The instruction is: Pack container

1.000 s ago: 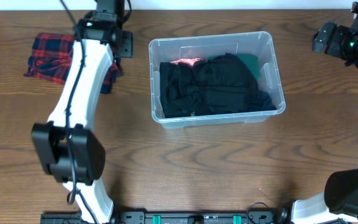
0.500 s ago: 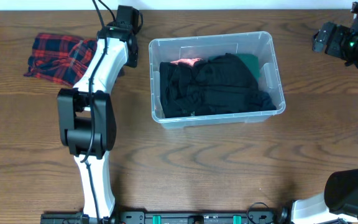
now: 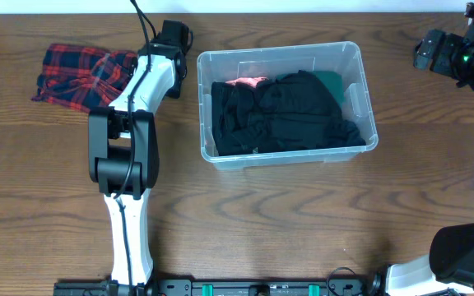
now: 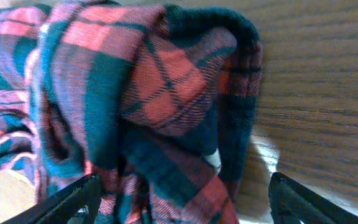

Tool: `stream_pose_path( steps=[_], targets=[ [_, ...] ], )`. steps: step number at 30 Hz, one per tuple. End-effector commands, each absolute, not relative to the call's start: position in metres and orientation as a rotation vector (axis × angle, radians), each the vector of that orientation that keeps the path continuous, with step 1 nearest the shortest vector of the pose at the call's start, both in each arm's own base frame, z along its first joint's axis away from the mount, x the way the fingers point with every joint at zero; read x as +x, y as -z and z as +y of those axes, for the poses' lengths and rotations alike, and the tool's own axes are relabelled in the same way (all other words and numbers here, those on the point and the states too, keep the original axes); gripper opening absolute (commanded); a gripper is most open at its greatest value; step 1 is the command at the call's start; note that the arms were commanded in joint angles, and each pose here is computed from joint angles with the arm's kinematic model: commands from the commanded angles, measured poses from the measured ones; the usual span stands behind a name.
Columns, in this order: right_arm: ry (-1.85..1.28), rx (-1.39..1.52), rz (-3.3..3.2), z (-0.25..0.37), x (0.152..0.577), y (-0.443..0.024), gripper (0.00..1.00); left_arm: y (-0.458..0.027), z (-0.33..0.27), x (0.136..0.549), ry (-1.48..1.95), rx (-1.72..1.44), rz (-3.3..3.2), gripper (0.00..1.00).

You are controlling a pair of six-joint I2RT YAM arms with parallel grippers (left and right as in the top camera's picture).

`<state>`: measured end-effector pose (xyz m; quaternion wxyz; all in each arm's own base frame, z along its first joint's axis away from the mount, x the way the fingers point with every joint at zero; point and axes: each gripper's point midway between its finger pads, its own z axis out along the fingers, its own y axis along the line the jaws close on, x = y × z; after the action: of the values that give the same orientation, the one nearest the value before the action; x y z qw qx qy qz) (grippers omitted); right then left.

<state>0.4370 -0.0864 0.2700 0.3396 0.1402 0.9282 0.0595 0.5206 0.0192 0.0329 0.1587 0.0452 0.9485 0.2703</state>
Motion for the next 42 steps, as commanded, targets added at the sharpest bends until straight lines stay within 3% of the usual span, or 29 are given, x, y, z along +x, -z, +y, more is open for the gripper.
stream_pose_path(
  steps=[1, 17, 19, 22, 24, 32, 42],
  targets=[
    [-0.160, 0.383, 2.414, -0.088, 0.439, -0.270, 0.99, -0.021, 0.025, 0.518, -0.827, 0.158, 2.727, 0.86],
    [-0.160, 0.383, 2.414, -0.088, 0.439, -0.270, 0.99, -0.004, 0.064, 0.520, -0.895, 0.080, 2.734, 0.86],
    [-0.160, 0.383, 2.414, -0.088, 0.439, -0.270, 0.99, -0.004, 0.069, 0.519, -0.898, 0.068, 2.737, 0.81],
    [-0.160, 0.383, 2.413, -0.088, 0.440, -0.270, 0.99, -0.004, 0.071, 0.517, -0.902, 0.070, 2.745, 0.47],
    [-0.160, 0.383, 2.414, -0.088, 0.439, -0.270, 0.99, -0.003, 0.071, 0.516, -0.904, 0.074, 2.749, 0.31],
    [-0.160, 0.383, 2.414, -0.088, 0.439, -0.270, 0.99, -0.025, 0.071, 0.508, -0.893, 0.001, 2.753, 0.14],
    [-0.160, 0.383, 2.414, -0.088, 0.439, -0.270, 0.99, -0.179, 0.071, 0.491, -0.801, -0.146, 2.535, 0.13]
  ],
)
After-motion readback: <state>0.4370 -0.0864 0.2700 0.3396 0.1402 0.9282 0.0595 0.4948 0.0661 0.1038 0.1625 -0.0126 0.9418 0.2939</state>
